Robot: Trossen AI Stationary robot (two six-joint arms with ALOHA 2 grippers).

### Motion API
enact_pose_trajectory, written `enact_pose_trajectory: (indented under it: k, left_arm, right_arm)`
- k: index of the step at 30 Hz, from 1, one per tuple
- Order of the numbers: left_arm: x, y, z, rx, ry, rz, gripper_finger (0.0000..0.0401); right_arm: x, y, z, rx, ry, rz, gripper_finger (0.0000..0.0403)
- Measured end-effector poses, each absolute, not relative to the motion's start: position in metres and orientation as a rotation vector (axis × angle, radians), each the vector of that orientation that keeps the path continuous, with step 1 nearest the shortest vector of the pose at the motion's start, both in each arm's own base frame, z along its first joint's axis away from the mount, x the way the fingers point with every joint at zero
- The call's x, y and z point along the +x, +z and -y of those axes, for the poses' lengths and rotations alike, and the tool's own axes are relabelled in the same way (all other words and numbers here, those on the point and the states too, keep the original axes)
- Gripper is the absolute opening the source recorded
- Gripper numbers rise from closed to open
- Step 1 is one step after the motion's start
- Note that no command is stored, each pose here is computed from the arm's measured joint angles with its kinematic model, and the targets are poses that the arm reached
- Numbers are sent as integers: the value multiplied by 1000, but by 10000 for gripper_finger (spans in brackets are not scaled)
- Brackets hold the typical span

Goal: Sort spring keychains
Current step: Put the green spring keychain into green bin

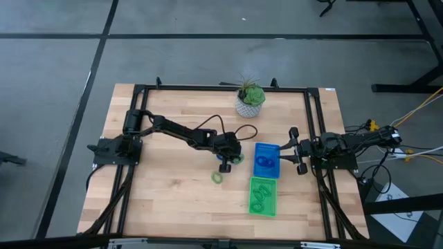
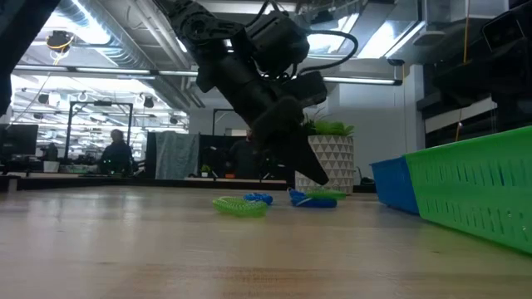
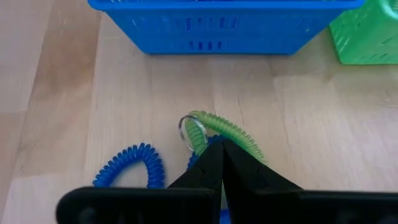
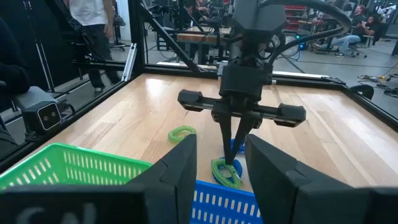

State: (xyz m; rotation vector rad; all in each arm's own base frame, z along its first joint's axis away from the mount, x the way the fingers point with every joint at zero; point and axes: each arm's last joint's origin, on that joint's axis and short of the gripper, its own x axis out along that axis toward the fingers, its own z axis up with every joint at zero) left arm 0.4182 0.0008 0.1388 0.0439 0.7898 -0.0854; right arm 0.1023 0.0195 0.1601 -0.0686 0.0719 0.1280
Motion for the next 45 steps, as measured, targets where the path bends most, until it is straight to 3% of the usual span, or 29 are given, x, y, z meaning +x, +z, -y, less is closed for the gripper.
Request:
enact_pose_trajectory:
  k: [8, 19, 24, 32, 45]
  left_arm:
    - [418, 139, -1, 40, -90, -788, 25]
    - [418, 139, 3, 92, -53, -789, 135]
    - [418, 139, 2, 91, -41, -789, 168]
    - [419, 133, 1, 89, -37, -812, 168]
    - [421, 120, -11, 79, -4, -826, 127]
  right_arm:
    - [102, 160, -19, -69, 128, -72, 136]
    - [102, 160, -19, -69, 128, -72, 136]
    - [102, 160, -19, -69, 128, -72, 136]
    - [102, 160, -19, -69, 128, -71, 136]
    - [102, 160, -19, -69, 128, -72, 136]
